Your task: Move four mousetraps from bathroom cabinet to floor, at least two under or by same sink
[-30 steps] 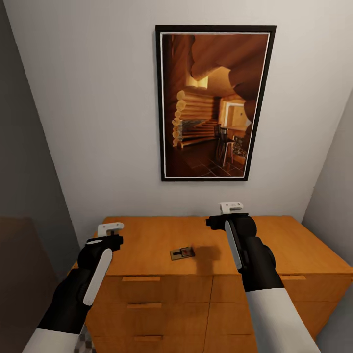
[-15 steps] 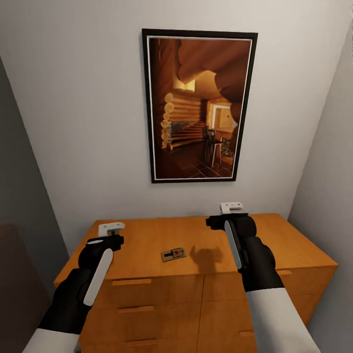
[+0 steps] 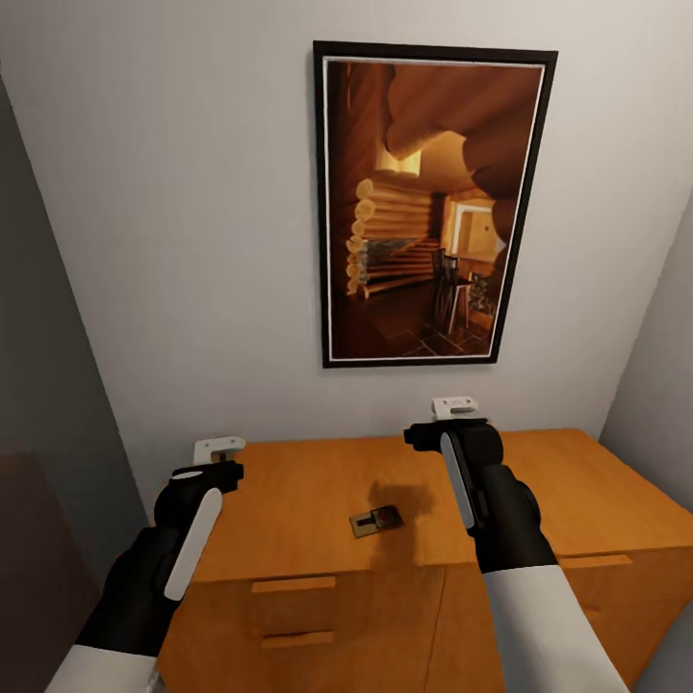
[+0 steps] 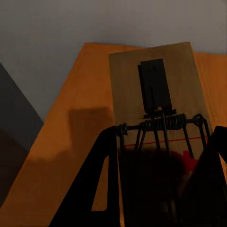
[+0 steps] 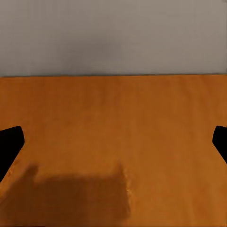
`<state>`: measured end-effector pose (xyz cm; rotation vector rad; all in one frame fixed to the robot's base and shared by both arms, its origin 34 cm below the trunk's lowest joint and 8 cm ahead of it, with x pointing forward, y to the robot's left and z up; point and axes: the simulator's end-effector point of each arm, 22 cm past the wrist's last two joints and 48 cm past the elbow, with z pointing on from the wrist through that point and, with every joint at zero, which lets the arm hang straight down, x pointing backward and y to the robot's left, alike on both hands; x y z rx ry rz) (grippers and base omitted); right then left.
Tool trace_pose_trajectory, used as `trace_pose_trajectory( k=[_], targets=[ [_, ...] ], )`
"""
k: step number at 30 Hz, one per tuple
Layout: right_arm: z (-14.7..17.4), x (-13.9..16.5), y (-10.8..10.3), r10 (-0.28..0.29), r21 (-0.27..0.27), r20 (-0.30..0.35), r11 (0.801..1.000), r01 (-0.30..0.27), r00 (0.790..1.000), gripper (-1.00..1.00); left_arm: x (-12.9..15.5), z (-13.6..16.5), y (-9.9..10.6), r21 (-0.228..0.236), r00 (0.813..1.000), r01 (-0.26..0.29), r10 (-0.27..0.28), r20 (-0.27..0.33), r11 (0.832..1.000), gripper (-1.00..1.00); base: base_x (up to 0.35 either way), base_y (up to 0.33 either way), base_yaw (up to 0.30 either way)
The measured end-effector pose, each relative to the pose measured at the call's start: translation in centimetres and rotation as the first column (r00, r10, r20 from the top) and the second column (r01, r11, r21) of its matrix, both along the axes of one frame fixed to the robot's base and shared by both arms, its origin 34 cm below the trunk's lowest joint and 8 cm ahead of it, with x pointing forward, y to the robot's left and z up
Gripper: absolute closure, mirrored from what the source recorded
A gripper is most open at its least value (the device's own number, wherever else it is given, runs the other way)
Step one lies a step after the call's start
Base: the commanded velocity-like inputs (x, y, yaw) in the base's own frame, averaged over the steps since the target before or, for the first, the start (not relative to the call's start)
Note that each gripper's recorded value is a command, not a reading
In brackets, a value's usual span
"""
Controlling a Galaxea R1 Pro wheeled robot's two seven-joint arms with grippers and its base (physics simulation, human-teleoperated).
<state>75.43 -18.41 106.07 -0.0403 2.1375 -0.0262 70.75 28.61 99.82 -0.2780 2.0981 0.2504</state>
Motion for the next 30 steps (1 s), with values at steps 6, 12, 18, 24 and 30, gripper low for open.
trace_pose_trajectory(
  k=[6, 12, 18, 24, 30],
  targets=[
    [-0.03, 0.0, 0.02, 0.0, 0.001, -0.001, 1.0, 0.0, 1.0, -1.0, 0.0, 0.01, 0.01, 0.0, 1.0, 0.0, 0.0, 0.0, 1.0, 1.0, 0.196, 0.275, 0.0],
    [-0.06, 0.01, 0.06, 0.002, 0.003, -0.001, 1.0, -0.002, 1.0, -1.0, 0.01, 0.02, 0.01, 0.0, 1.0, 0.0, 0.0, 0.001, 1.0, 1.0, 0.155, 0.185, -0.001],
    [-0.05, 0.0, 0.11, 0.003, 0.006, -0.002, 1.0, -0.003, 1.0, -1.0, 0.02, 0.08, -0.04, 0.0, 1.0, 0.001, -0.001, 0.002, 1.0, 1.0, 0.035, 0.04, -0.109],
    [0.12, -0.06, 0.09, 0.002, 0.006, 0.001, 1.0, -0.002, 1.0, -1.0, 0.0, 0.27, -0.06, -0.001, 1.0, 0.001, -0.001, 0.006, 1.0, 1.0, 0.006, 0.007, -0.199],
    [0.34, -0.12, 0.09, 0.002, 0.006, 0.004, 1.0, -0.002, 1.0, -1.0, -0.04, 0.48, -0.07, -0.002, 1.0, 0.001, -0.001, 0.01, 1.0, 1.0, 0.001, 0.001, -0.216]
  ],
)
